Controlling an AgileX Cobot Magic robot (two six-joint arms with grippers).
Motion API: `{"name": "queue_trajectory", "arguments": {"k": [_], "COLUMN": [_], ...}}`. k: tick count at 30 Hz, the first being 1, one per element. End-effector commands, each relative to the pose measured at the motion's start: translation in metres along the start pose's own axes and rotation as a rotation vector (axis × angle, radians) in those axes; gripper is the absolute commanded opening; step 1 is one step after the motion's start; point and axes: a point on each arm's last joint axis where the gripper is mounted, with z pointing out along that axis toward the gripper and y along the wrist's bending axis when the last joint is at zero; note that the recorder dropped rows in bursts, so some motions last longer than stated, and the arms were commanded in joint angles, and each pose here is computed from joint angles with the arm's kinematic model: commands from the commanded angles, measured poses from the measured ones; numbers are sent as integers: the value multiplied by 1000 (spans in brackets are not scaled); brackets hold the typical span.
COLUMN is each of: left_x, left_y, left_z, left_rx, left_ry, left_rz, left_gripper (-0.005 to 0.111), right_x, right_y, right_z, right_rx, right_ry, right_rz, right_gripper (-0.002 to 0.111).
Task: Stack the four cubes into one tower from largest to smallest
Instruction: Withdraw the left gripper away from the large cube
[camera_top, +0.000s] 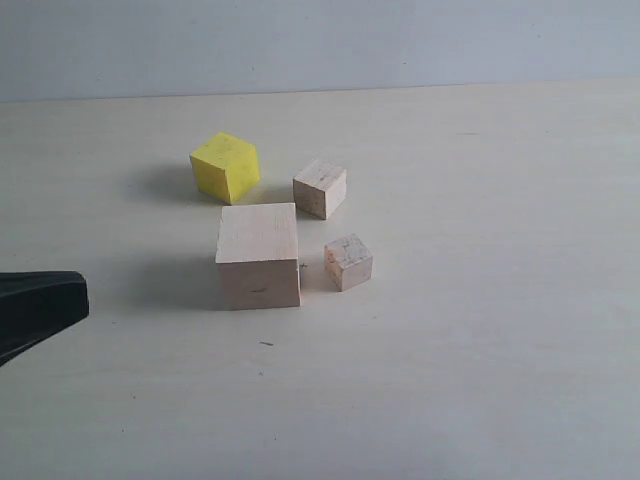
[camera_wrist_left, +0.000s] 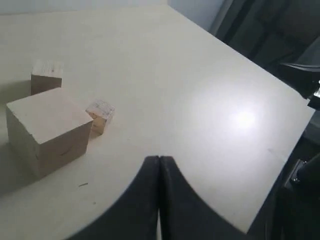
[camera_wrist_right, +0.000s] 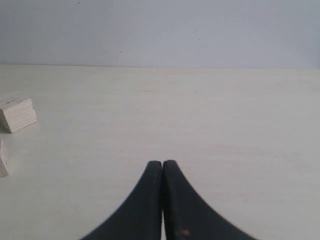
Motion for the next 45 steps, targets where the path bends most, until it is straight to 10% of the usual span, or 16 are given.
{"name": "queue_trajectory", "arguments": {"k": [1, 45], "left_x": [11, 12], "left_y": [-3, 3], "left_z": [-2, 4], "left_rx": [34, -11], "left_ry": [102, 129], "left_rz": [99, 131], "left_gripper": [0, 0], "right_x": [1, 1], "right_y": [0, 0], "right_z": [0, 0], "right_rx": [1, 1], "right_ry": [-8, -8], "right_rz": [-4, -4], "right_gripper": [0, 0]}}
